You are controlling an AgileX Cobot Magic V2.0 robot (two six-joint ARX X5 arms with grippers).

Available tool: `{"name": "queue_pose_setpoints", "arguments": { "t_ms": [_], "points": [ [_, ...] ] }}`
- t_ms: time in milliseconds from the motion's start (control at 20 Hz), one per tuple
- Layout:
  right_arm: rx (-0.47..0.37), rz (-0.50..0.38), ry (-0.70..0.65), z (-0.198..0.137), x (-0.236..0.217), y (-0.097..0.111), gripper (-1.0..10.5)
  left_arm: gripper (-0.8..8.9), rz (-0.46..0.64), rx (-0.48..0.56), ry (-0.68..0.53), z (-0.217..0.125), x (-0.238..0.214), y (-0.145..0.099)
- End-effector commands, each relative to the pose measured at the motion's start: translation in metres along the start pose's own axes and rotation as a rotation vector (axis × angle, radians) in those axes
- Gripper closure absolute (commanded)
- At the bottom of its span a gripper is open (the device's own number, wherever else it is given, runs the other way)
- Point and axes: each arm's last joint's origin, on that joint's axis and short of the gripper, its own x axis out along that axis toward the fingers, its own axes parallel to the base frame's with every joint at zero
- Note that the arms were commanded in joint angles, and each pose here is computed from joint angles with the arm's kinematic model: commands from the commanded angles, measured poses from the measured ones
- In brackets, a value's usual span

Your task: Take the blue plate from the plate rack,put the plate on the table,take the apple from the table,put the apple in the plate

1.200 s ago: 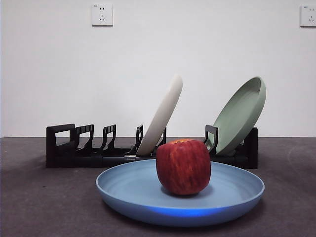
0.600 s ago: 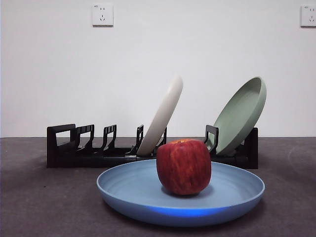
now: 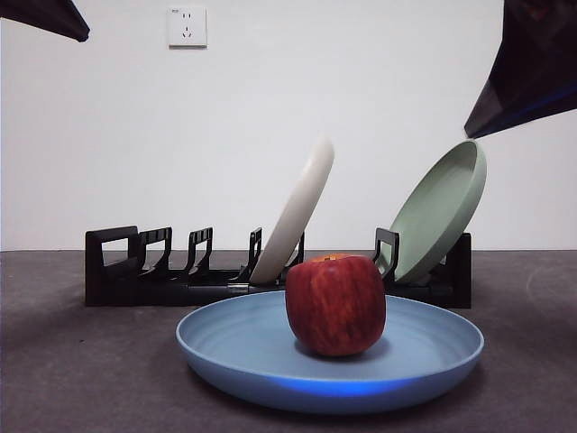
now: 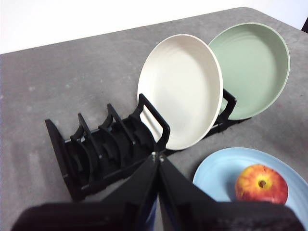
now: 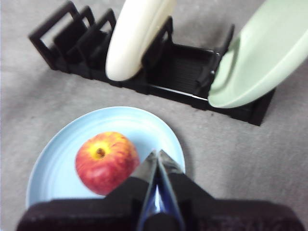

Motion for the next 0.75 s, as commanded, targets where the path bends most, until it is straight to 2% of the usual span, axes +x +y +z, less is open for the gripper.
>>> {"name": "queue_pose_setpoints", "arguments": {
  "t_ms": [50, 600, 650, 750],
  "points": [
    [0.021, -0.018, 0.003, -0.002, 0.001, -0.001, 9.5, 8.14, -0.006, -0.031, -0.006, 0.0, 0.0, -0.001],
    [0.021, -0.017, 0.001, -0.002, 0.001, -0.001, 9.5, 8.14, -0.004, -0.017, 0.002, -0.001, -0.002, -0.001],
    [0.02, -0.017, 0.001, -0.002, 0.001, -0.001, 9.5, 8.14, 0.048, 0.057, -0.02, 0.0, -0.009, 0.002],
    [0.02, -0.017, 0.001, -0.002, 0.001, -0.001, 9.5, 8.14, 0.126, 0.089, -0.053, 0.001, -0.019, 0.009]
  ]
}}
